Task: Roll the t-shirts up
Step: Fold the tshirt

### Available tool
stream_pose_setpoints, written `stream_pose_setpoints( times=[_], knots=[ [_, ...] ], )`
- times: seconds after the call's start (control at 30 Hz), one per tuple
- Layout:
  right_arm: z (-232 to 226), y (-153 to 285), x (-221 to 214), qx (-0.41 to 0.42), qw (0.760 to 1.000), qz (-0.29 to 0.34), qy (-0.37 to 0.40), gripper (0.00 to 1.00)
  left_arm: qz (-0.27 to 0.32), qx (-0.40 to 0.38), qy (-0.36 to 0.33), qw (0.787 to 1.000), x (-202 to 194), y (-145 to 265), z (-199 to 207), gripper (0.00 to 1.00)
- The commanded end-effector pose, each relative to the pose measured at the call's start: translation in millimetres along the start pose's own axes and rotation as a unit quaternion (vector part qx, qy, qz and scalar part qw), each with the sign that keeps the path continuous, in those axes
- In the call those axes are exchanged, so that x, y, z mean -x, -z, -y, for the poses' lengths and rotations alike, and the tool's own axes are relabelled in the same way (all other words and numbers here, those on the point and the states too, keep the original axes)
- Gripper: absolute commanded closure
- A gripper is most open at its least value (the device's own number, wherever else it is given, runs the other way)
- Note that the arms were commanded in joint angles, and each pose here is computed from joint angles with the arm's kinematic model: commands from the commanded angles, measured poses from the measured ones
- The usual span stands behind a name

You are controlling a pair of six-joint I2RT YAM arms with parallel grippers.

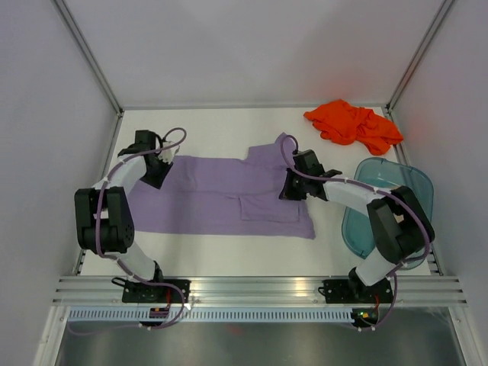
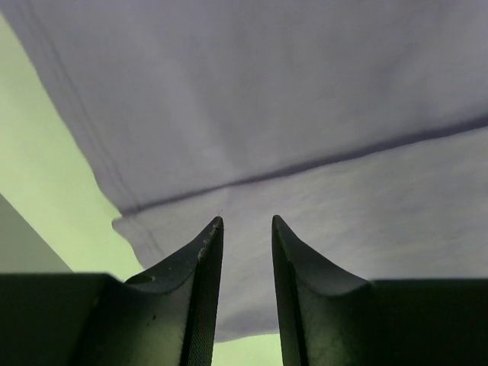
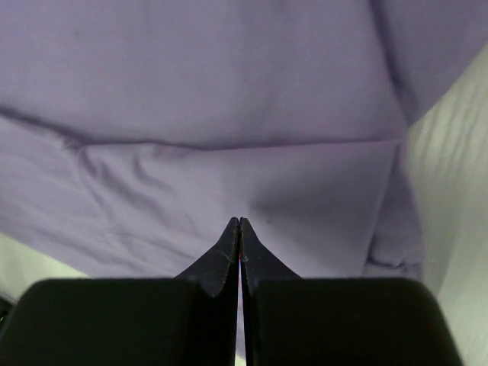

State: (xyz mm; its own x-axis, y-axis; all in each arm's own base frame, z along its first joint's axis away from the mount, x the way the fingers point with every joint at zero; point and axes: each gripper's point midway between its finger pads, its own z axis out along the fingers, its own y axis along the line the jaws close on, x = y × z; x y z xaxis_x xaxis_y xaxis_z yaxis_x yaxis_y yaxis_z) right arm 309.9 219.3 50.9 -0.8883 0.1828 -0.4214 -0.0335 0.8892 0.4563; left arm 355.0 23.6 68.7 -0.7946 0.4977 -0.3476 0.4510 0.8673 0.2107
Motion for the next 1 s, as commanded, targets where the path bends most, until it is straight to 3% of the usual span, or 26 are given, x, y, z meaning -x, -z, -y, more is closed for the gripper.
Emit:
stream_pose_setpoints(
  times=[0.0, 0.13, 0.27, 0.4, 0.43, 0.5, 0.53, 0.57, 0.63, 0.67, 0.7, 0.8, 0.97],
  knots=[
    [21, -22, -8, -0.019, 1.0, -0.014, -0.019, 1.0, -0.019, 0.046, 0.077, 0.996, -31, -15, -31, 0.63],
    [26, -27, -10, -0.027, 0.999, -0.021, -0.018, 1.0, -0.07, 0.041, 0.109, 0.991, -71, -34, -38, 0.65],
    [21, -11, 14, -0.036, 0.999, 0.004, 0.005, 1.0, -0.065, 0.036, 0.112, 0.991, -74, -38, -40, 0.66],
    [2, 9, 66, -0.022, 0.998, 0.047, 0.035, 0.92, 0.012, 0.051, 0.113, 0.992, -29, -11, -60, 0.64],
    [-5, 19, 100, -0.015, 0.996, 0.08, 0.033, 0.9, 0.05, 0.063, 0.123, 0.989, -4, 2, -75, 0.64],
    [1, 17, 125, -0.021, 0.995, 0.092, 0.026, 0.78, 0.072, 0.081, 0.131, 0.986, 17, 7, -93, 0.6],
    [-1, 27, 158, -0.016, 0.992, 0.123, 0.022, 0.73, 0.09, 0.112, 0.142, 0.979, 35, 18, -115, 0.58],
    [8, 14, 164, -0.029, 0.993, 0.115, 0.021, 0.6, 0.09, 0.12, 0.149, 0.977, 41, 15, -123, 0.55],
    [6, 17, 205, -0.046, 0.988, 0.146, 0.038, 0.45, 0.089, 0.136, 0.166, 0.973, 57, 4, -143, 0.51],
    [21, -5, 201, -0.072, 0.99, 0.116, 0.037, 0.43, 0.087, 0.142, 0.176, 0.97, 61, -1, -149, 0.5],
    [13, -2, 227, -0.075, 0.986, 0.139, 0.044, 0.42, 0.084, 0.142, 0.189, 0.968, 67, -15, -156, 0.49],
    [21, -34, 244, -0.094, 0.986, 0.128, 0.052, 0.39, 0.069, 0.131, 0.212, 0.966, 71, -41, -161, 0.47],
    [34, -89, 239, -0.09, 0.989, 0.087, 0.073, 0.38, 0.067, 0.079, 0.243, 0.964, 77, -70, -161, 0.44]
  ],
)
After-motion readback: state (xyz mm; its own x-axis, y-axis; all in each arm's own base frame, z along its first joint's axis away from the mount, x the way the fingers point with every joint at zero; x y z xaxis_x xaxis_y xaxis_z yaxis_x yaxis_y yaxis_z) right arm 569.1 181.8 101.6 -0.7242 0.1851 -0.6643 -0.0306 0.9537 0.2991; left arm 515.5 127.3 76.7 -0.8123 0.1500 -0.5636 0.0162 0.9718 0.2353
